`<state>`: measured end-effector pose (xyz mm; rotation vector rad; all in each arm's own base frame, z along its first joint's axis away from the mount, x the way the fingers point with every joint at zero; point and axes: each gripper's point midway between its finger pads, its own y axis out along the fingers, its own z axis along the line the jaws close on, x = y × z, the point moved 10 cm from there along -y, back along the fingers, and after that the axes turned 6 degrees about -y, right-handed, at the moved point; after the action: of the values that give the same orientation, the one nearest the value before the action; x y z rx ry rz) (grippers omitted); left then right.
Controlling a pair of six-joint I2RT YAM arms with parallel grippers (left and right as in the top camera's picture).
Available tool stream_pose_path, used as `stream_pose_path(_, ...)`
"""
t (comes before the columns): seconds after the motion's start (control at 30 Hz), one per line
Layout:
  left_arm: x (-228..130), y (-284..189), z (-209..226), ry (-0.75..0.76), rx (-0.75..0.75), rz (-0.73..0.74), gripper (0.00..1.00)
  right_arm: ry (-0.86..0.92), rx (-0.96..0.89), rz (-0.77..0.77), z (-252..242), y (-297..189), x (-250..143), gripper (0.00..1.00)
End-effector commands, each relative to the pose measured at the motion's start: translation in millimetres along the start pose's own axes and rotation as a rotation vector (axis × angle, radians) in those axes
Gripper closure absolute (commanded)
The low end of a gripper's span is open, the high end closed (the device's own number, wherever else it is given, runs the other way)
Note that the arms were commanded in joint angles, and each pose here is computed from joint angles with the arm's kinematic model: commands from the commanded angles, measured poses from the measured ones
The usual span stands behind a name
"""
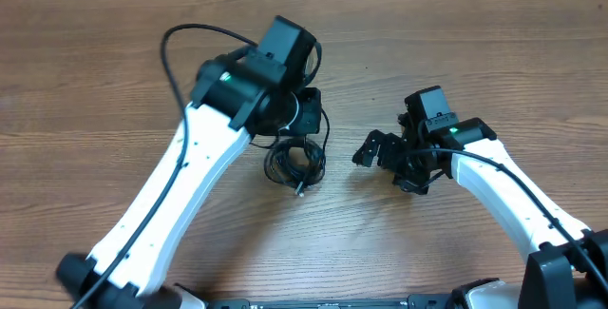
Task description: Untangle cables
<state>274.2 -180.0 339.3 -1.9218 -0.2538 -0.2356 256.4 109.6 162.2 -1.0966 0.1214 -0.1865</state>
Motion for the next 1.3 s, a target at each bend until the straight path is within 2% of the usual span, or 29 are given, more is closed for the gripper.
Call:
stream_pose_path(0.0, -5.6, -41.9, -6.8, 0.073, -0.1, -0.106, 0.96, -0.037, 0.005, 0.006, 7.2, 5.4, -4.6, 0.0)
stream_pose_path(0.17, -9.8, -72.1, -8.7, 0.093, -0.163, -0.22, 0.96, -0.129, 0.024, 0.005, 22.1, 11.4, -11.1, 0.0)
stream_pose_path(0.27, -10.8, -86.3, -5.3, 0.091, -0.143, -0.298, 0.96, -0.157, 0.036, 0.0, 28.6, 13.8, -13.4, 0.0)
stream_pose_path(0.37, -13.3, -90.3, -1.2, 0.08, -0.111, -0.314, 0.95, -0.172, 0.043, -0.003, 31.8, 14.8, -14.3, 0.0)
stream_pose_path(0.47, -16.5, -83.5, 2.2, 0.066, -0.079, -0.264, 0.83, -0.173, 0.046, -0.008, 32.3, 14.8, -13.7, 0.0)
stream_pose_path(0.57, -18.3, -69.9, 5.7, 0.057, -0.033, -0.188, 0.64, -0.176, 0.051, -0.016, 33.2, 14.7, -12.6, 0.0)
stream_pose_path(0.73, -16.1, -29.6, 10.9, 0.036, 0.061, -0.033, 0.5, -0.176, 0.052, -0.023, 33.6, 14.9, -11.6, 0.0)
stream_pose_path(0.97, -5.4, 34.5, 15.7, -0.009, 0.179, 0.136, 0.48, -0.176, 0.051, -0.023, 33.6, 14.9, -11.7, 0.0)
stream_pose_path(1.1, 5.0, 63.5, 24.9, -0.033, 0.251, 0.168, 0.42, -0.175, 0.051, -0.022, 33.5, 14.9, -11.8, 0.0)
stream_pose_path(1.17, 12.0, 75.7, 32.8, -0.087, 0.255, 0.19, 0.36, -0.176, 0.05, -0.023, 33.5, 14.9, -11.7, 0.0)
stream_pose_path(1.27, 21.6, 91.2, 43.6, -0.134, 0.24, 0.221, 0.32, -0.176, 0.038, -0.032, 32.7, 14.9, -10.9, 0.0)
